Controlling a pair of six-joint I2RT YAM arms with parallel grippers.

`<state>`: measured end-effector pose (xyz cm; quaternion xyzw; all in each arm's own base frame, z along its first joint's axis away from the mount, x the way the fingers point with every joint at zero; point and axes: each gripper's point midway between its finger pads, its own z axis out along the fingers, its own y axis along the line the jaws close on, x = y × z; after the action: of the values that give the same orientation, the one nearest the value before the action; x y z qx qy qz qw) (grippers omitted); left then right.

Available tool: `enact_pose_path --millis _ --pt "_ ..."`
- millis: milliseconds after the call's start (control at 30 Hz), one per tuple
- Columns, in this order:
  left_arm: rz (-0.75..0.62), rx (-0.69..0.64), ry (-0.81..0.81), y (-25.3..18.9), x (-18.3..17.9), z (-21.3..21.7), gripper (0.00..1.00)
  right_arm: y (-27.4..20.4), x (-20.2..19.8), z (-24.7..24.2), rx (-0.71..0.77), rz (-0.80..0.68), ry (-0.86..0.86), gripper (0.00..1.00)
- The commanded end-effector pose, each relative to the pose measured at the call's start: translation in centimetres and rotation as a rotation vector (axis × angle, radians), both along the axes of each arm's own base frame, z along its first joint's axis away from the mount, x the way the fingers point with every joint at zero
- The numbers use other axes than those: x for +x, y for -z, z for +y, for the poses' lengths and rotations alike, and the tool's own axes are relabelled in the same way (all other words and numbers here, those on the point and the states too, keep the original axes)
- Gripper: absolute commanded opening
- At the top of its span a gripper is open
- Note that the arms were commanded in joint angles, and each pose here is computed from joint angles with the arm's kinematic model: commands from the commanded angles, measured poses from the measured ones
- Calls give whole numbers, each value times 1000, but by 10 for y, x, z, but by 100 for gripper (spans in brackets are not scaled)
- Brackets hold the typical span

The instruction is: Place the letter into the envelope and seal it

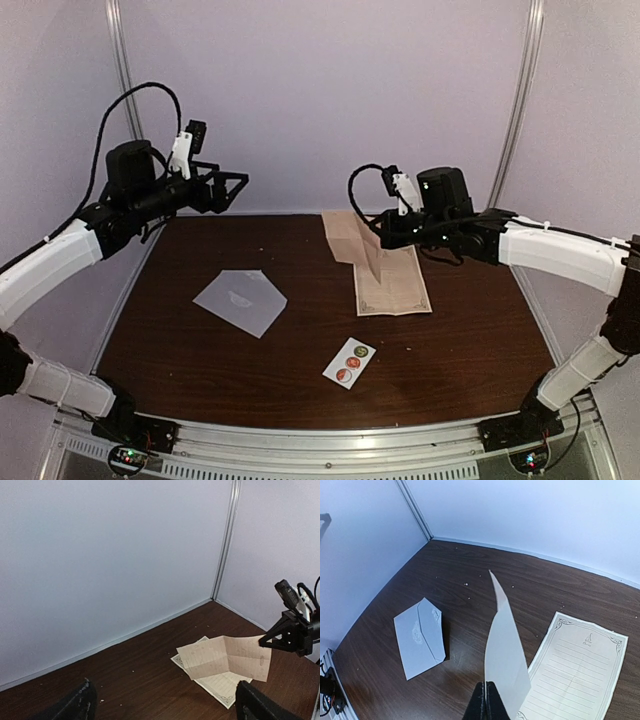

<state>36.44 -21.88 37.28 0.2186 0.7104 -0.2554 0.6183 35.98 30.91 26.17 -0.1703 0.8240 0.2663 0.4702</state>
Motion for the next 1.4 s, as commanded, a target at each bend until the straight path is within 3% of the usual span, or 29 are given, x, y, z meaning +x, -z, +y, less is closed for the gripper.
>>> enact_pose_path --millis 0,367,567,733,767,967,1233,1300,1367 --pt "79 -10 233 41 -14 -37 98 -7 -24 13 -82 23 -184 0" --pt "136 33 508 63 -51 -90 98 -14 -94 42 -121 131 -628 0" --pt "214 129 704 90 -87 -125 98 -25 -101 41 -142 121 -658 0" --pt "263 208 729 115 -93 -140 97 -29 -103 41 -153 106 -663 0" --pt "268 220 733 119 -94 -142 95 -30 -103 40 -156 102 -662 0" --pt "327 252 734 137 -90 -148 54 -30 -103 41 -170 95 -668 0" --pt "351 252 745 143 -90 -152 44 -34 -108 45 -172 82 -687 0" --pt "353 250 749 143 -90 -152 36 -35 -108 46 -172 79 -692 0" --pt "358 246 754 143 -91 -153 19 -34 -110 47 -170 77 -699 0"
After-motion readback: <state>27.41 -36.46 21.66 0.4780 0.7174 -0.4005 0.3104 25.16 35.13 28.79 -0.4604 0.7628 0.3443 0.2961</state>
